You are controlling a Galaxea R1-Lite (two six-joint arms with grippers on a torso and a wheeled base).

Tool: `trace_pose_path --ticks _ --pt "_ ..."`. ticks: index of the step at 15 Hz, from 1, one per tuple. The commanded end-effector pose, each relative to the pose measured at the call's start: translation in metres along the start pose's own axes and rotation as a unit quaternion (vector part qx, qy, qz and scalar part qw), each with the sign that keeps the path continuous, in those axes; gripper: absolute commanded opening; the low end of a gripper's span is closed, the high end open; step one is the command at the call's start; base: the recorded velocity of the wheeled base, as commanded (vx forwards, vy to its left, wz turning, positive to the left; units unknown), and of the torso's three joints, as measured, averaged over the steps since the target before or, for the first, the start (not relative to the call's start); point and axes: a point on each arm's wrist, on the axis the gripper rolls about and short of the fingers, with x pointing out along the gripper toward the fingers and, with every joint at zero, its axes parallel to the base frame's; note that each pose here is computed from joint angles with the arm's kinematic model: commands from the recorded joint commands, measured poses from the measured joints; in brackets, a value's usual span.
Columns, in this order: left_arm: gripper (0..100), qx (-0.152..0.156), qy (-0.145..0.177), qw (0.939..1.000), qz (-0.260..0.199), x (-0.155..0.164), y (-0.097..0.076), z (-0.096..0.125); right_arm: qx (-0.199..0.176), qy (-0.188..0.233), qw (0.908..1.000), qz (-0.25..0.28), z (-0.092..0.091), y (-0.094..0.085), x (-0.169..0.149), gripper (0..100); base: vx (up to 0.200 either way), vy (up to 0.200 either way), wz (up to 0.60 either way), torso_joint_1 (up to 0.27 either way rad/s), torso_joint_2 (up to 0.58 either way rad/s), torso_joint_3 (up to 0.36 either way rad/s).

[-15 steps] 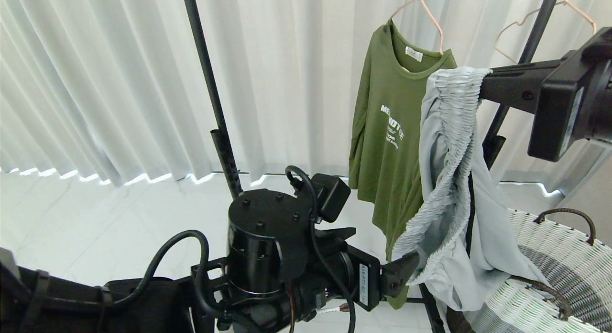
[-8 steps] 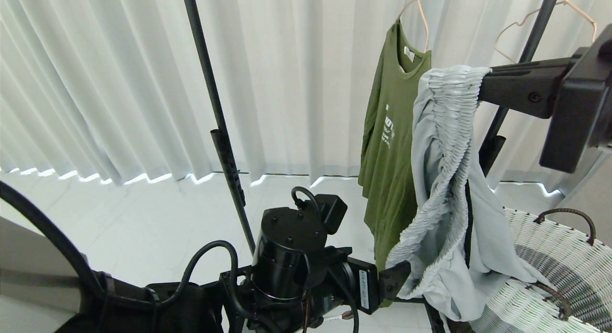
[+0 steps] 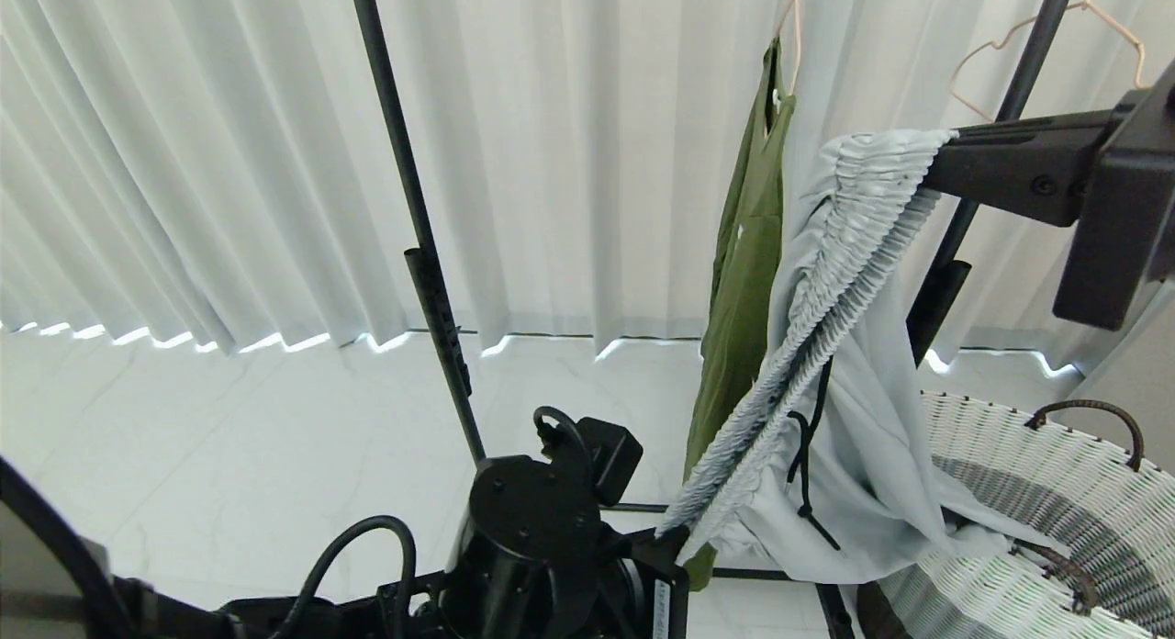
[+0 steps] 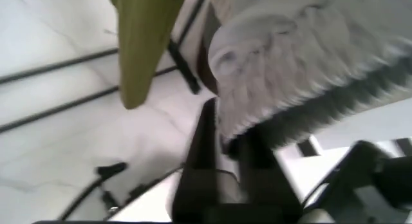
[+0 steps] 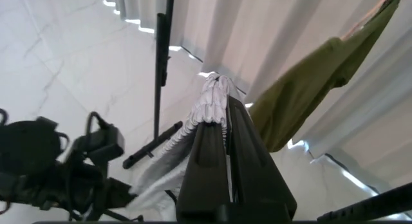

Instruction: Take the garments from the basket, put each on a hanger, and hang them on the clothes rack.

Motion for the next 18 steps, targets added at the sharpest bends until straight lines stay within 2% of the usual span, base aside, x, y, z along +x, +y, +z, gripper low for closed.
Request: trace_pose_path --ticks 1,4,6,7,8,10,11,12,13,15,18 --pt "0 0.036 -0.047 0.9982 0.004 -0.038 0.004 0.017 -0.002 0.005 1.0000 -0.006 -0.004 -0.002 -0.001 0 0.000 0.000 0.00 0.000 0.00 0.000" --pt "0 0.056 -0.081 0.9938 0.052 -0.112 0.021 0.067 -0.004 0.013 0.9998 -0.017 -0.007 -0.002 0.000 0 0.000 0.000 0.00 0.000 0.00 0.000" --pt "0 0.043 -0.108 0.9904 0.075 -0.167 0.019 0.113 -0.005 0.014 0.9994 -0.033 -0.008 -0.005 0.001 0 0.000 0.000 0.00 0.000 0.00 0.000" --pt "0 0.041 -0.115 0.9890 0.084 -0.180 0.019 0.125 -0.005 0.014 0.9992 -0.037 -0.008 -0.007 0.001 0 0.000 0.000 0.00 0.000 0.00 0.000" --pt "0 0.044 -0.137 0.9836 0.109 -0.203 0.019 0.150 -0.003 0.012 0.9987 -0.050 -0.007 -0.013 0.000 0 0.000 0.000 0.00 0.000 0.00 0.000" --pt "0 0.078 -0.177 0.9698 0.148 -0.216 0.014 0.179 -0.005 0.005 0.9976 -0.069 -0.005 -0.022 -0.007 0 0.000 0.000 0.00 0.000 0.00 0.000" --pt "0 0.101 -0.192 0.9585 0.185 -0.219 0.012 0.189 -0.011 0.000 0.9969 -0.078 -0.003 -0.027 -0.014 0 0.000 0.000 0.00 0.000 0.00 0.000" --pt "0 0.120 -0.201 0.9512 0.201 -0.223 0.009 0.194 -0.012 -0.004 0.9963 -0.085 -0.002 -0.031 -0.019 0 0.000 0.000 0.00 0.000 0.00 0.000" --pt "0 0.134 -0.203 0.9507 0.192 -0.224 0.002 0.195 -0.012 -0.009 0.9958 -0.090 0.000 -0.034 -0.022 0 0.000 0.000 0.00 0.000 0.00 0.000" --pt "0 0.143 -0.207 0.9543 0.162 -0.227 -0.011 0.192 -0.019 -0.016 0.9950 -0.097 0.004 -0.037 -0.023 0 0.000 0.000 0.00 0.000 0.00 0.000" --pt "0 0.149 -0.206 0.9559 0.147 -0.227 -0.025 0.187 -0.047 -0.027 0.9937 -0.098 0.008 -0.041 -0.034 0 0.000 0.000 0.00 0.000 0.00 0.000"
